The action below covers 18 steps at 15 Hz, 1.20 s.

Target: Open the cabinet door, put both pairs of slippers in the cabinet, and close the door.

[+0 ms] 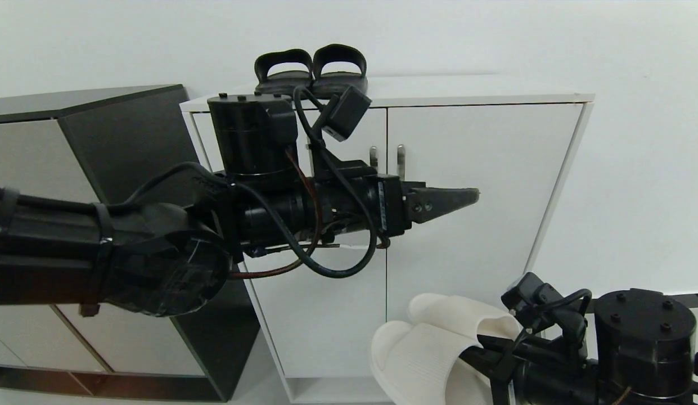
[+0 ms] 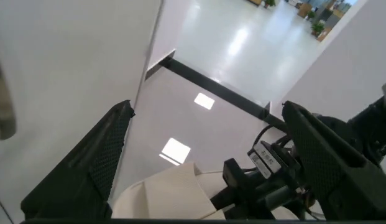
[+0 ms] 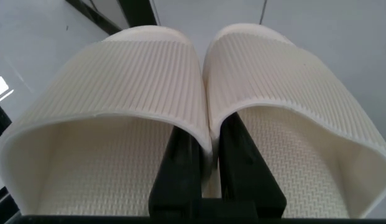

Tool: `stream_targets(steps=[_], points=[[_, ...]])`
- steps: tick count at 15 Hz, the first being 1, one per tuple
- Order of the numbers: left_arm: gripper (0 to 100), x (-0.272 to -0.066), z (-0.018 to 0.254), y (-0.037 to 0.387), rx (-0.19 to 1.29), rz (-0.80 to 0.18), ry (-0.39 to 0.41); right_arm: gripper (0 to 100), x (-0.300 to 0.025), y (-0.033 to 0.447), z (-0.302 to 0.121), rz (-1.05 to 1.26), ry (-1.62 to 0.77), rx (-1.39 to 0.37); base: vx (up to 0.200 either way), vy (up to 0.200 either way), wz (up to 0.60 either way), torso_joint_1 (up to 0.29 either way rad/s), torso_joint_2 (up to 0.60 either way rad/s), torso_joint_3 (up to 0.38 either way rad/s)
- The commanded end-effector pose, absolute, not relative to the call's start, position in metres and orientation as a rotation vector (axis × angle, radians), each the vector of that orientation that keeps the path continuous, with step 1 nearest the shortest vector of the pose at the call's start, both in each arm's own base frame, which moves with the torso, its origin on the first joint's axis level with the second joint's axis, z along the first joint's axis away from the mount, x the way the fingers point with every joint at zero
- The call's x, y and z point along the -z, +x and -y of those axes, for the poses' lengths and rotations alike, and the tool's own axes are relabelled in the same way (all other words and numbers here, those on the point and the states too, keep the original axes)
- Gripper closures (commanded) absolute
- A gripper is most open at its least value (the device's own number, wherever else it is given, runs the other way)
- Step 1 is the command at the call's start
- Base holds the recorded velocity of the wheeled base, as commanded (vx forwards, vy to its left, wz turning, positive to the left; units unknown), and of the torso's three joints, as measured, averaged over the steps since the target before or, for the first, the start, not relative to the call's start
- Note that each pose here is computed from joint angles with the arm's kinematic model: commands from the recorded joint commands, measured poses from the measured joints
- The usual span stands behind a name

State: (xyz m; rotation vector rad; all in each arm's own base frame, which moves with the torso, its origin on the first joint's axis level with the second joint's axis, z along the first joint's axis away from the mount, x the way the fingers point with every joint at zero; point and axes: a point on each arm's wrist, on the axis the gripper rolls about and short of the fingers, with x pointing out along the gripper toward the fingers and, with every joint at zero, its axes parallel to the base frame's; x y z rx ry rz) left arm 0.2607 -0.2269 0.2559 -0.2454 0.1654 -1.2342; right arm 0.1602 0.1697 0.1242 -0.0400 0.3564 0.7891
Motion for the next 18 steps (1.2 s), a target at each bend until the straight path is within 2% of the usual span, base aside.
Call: stream_targets(steps=[1,5,7,11,18], points=[[0,-0.258,0.219,0.271,1.225,-0.175,-0.270,100,-0.125,0.160,-0.170,-0.354,-0.038,-0.791,0.000,0.000,0.00,0.000,0.00,0.000],[0,-0.251,0.216,0.287,1.151,-0.176,-0.276,100,-0.126,0.161,-0.171,-0.348,-0.037,-0.793,0.000,0.000,0.00,0.000,0.00,0.000],[0,-0.254,0.219,0.294,1.084,-0.146,-0.280,100,-0.127,0.162,-0.171,-0.344,-0.036,-0.790,0.000,0.000,0.00,0.000,0.00,0.000],[0,-0.259,0.219,0.299,1.048,-0.132,-0.276,100,-0.127,0.161,-0.171,-0.344,-0.038,-0.791,0.000,0.000,0.00,0.000,0.00,0.000],[0,-0.241,0.220,0.327,0.970,-0.157,-0.277,100,-0.126,0.160,-0.170,-0.339,-0.061,-0.796,0.000,0.000,0.00,0.000,0.00,0.000]])
